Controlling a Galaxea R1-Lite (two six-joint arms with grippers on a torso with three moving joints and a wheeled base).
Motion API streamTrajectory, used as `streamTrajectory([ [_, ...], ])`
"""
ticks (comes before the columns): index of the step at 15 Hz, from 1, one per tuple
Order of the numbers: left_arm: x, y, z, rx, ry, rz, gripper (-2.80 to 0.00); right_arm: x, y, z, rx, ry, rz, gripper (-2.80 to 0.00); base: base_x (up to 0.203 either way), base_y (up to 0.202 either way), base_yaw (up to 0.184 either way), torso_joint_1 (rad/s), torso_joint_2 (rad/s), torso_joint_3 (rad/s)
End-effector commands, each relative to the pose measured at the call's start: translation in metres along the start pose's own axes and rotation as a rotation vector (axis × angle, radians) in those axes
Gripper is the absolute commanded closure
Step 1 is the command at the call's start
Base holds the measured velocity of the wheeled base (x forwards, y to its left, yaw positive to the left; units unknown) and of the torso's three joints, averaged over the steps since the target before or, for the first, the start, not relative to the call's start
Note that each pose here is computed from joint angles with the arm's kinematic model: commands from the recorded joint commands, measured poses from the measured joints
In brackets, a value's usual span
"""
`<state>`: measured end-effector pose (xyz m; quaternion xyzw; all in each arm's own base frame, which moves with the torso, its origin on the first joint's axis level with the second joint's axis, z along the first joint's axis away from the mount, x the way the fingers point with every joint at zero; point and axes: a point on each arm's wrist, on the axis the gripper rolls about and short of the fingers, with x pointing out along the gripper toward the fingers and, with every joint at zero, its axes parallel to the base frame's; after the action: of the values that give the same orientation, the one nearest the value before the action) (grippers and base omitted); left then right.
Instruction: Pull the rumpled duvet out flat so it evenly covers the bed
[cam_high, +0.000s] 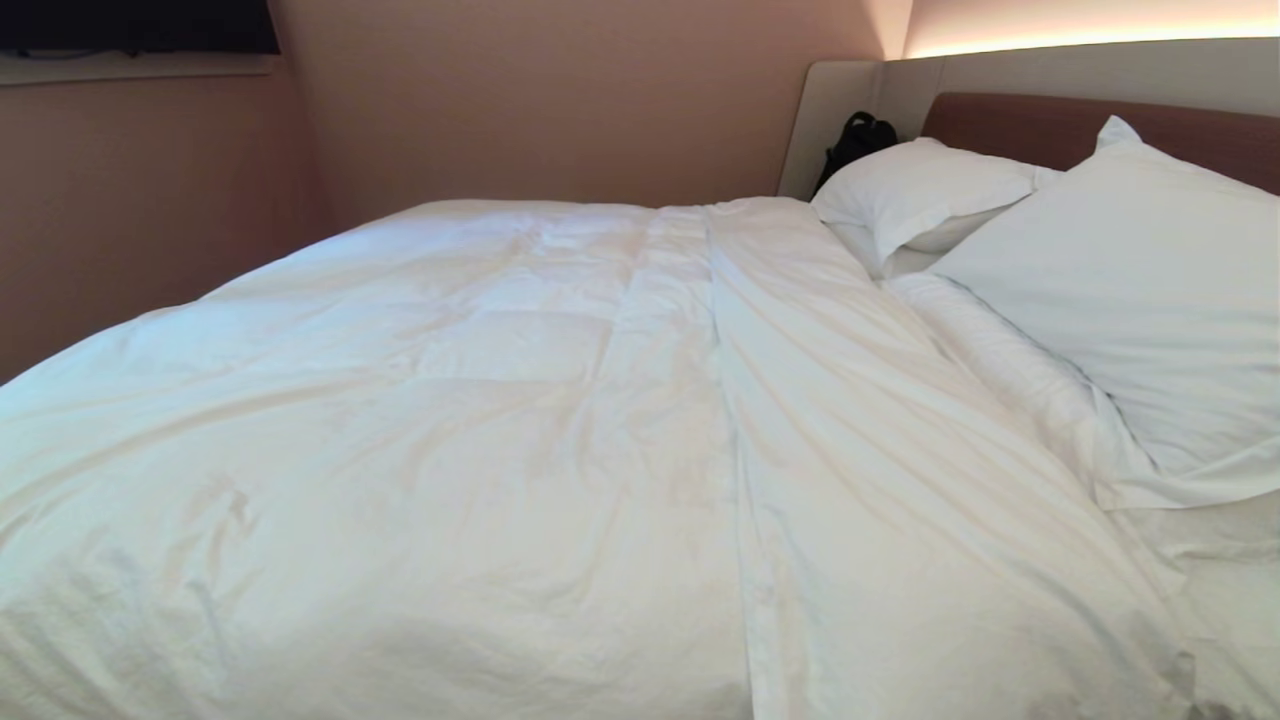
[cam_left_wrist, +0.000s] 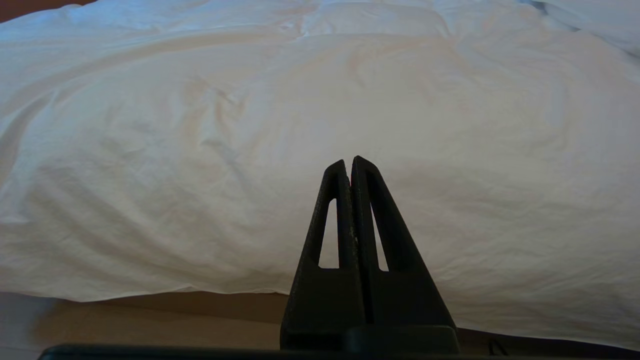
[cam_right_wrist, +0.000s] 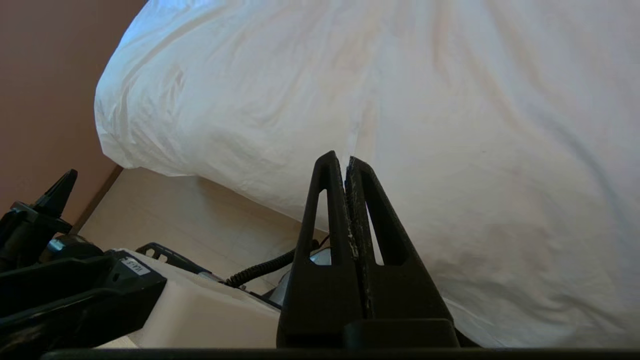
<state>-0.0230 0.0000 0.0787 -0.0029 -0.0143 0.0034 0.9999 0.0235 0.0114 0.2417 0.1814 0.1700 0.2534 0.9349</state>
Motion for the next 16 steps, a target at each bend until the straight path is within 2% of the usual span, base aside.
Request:
streamTrajectory([
  [1, 0.000, 0.000, 0.000, 0.000, -0.001, 0.001, 0.00, -0.009, 0.006, -0.007, -0.028, -0.035, 0.015, 0.00, 0.000, 0.000, 0.000, 0.000, 0.00, 0.000],
  [5, 0.000, 0.000, 0.000, 0.000, -0.001, 0.001, 0.00, -0.009, 0.006, -0.008, -0.018, -0.034, 0.011, 0.00, 0.000, 0.000, 0.000, 0.000, 0.00, 0.000],
  [10, 0.000, 0.000, 0.000, 0.000, -0.001, 0.001, 0.00, -0.017, 0.009, -0.020, -0.067, -0.101, 0.001, 0.00, 0.000, 0.000, 0.000, 0.000, 0.00, 0.000],
  [14, 0.000, 0.000, 0.000, 0.000, -0.001, 0.001, 0.00, -0.013, 0.001, -0.026, -0.050, -0.107, -0.113, 0.00, 0.000, 0.000, 0.000, 0.000, 0.00, 0.000],
  [16, 0.000, 0.000, 0.000, 0.000, -0.001, 0.001, 0.00, -0.016, 0.001, -0.033, -0.058, -0.124, -0.125, 0.00, 0.000, 0.000, 0.000, 0.000, 0.00, 0.000],
])
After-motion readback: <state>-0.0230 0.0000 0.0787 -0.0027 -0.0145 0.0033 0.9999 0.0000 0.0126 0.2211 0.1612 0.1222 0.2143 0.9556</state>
